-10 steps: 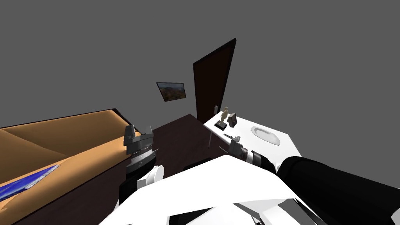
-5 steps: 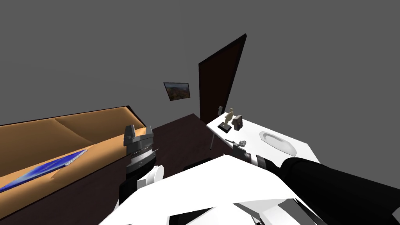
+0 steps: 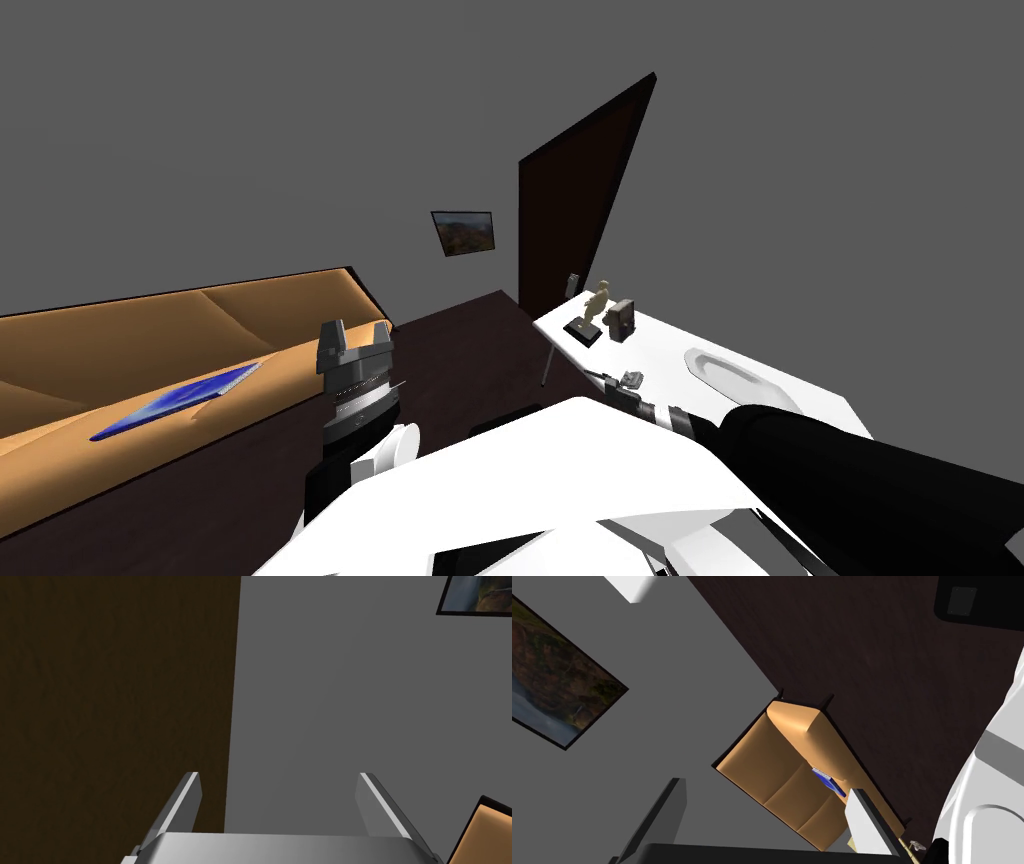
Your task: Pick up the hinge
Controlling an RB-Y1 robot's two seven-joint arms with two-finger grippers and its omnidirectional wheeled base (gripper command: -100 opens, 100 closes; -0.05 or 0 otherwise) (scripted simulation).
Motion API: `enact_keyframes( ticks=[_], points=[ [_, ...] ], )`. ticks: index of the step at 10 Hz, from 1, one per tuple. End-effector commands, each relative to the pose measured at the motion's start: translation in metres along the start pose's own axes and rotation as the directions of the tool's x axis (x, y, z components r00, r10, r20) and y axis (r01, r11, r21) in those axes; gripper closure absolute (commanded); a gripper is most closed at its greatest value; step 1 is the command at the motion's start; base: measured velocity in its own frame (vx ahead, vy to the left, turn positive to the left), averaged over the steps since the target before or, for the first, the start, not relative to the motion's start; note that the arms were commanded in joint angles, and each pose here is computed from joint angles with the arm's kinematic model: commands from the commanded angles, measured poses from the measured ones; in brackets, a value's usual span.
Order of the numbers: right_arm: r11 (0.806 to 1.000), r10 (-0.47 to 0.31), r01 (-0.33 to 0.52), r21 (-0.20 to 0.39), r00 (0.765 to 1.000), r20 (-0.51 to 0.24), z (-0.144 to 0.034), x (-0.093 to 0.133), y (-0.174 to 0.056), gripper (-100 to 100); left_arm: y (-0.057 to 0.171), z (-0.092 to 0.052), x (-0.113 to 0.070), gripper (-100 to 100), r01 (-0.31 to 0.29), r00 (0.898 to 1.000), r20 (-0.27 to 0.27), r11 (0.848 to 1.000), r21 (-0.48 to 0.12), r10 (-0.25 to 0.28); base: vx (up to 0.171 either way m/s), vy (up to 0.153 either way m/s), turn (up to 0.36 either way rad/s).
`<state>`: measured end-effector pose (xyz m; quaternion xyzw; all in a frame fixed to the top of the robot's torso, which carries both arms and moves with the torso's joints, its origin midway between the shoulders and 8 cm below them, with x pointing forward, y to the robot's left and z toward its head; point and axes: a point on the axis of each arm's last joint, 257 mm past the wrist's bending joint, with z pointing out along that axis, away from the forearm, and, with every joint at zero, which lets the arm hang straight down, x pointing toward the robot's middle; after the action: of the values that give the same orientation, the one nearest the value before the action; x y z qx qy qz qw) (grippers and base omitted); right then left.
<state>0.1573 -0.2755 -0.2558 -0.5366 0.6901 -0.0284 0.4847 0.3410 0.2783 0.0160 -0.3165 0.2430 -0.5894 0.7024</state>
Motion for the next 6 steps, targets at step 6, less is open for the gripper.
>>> enact_keyframes(
  ticks=[6],
  points=[
    [0.976, -0.132, 0.099, -0.193, 0.978, -0.161, -0.034, 0.047, 0.041, -100, 0.0, 0.0, 0.0, 0, 0.0, 1.0, 0.0, 1.0, 0.0, 0.0, 0.019, -0.035, 0.158]
  ],
)
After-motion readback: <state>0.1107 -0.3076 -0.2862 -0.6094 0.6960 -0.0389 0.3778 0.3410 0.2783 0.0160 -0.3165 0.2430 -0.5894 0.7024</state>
